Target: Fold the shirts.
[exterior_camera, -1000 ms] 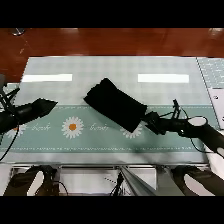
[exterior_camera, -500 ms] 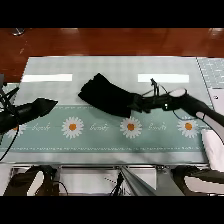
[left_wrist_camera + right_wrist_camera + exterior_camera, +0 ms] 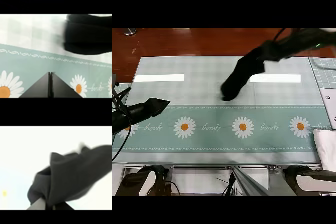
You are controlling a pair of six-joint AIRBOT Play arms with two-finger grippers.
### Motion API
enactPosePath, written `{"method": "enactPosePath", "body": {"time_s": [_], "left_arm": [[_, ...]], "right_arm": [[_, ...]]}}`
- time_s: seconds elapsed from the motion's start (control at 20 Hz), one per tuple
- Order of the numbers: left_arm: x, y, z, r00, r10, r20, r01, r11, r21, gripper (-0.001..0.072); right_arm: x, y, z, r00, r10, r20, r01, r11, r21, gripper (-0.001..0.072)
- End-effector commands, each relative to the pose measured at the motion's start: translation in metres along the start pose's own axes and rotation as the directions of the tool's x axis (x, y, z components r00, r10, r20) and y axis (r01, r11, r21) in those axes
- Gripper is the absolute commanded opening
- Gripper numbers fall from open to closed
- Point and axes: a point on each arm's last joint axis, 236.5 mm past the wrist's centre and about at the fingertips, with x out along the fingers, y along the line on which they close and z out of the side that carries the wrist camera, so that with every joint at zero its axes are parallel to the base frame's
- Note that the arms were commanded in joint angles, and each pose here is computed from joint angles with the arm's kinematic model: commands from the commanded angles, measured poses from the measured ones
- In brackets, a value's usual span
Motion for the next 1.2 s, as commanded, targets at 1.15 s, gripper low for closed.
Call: {"method": "enactPosePath", "body": {"time_s": [1.15], "left_arm": [[-0.002,0.005,0.031,0.991,0.020,0.131,-0.022,1.000,0.018,0.0020]], "right_arm": [[-0.366,-0.170,-0.353,0.529,-0.694,-0.488,0.551,-0.157,0.820,0.0026]]}}
